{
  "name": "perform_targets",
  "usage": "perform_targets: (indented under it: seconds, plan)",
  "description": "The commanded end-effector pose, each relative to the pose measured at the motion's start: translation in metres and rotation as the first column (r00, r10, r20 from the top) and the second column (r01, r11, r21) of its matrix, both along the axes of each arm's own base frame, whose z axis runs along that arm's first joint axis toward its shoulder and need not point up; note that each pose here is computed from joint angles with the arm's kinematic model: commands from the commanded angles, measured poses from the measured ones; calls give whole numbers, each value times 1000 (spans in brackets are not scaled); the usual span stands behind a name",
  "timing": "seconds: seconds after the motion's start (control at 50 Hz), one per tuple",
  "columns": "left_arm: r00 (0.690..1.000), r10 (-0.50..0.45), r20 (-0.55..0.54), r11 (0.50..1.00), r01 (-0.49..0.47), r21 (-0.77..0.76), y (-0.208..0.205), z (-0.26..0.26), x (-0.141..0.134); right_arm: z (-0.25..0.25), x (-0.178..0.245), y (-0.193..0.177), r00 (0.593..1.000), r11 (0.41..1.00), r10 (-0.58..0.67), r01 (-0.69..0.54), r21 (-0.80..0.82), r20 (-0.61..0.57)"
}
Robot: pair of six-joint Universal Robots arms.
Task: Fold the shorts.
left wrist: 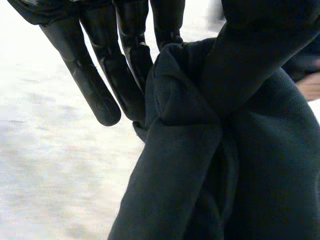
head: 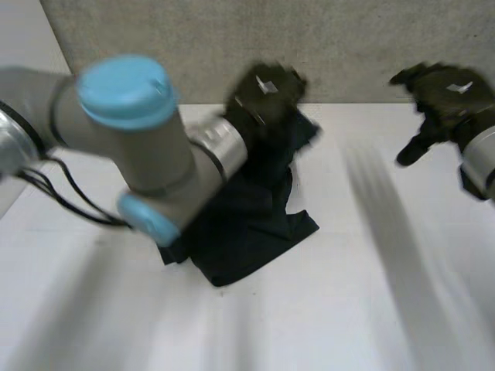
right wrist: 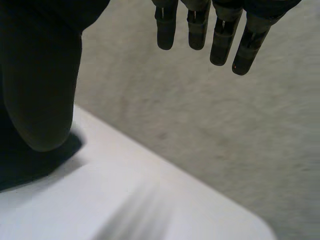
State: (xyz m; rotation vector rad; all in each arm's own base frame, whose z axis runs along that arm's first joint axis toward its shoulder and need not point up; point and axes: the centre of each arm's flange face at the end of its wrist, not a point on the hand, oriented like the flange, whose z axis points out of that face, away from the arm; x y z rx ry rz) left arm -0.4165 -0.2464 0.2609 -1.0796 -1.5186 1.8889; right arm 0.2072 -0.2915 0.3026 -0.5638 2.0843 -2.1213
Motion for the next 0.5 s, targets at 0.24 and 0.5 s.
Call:
perform_targets:
  seconds: [0.24, 0.5]
  plan:
    - [986, -89, 138, 995, 94, -29, 73, -9, 10, 9, -10, -4, 999, 1000, 3, -3, -3, -50]
    - [986, 152, 67, 967, -163, 196, 79, -9, 72, -24, 17, 42, 944, 930, 294, -245, 274, -151]
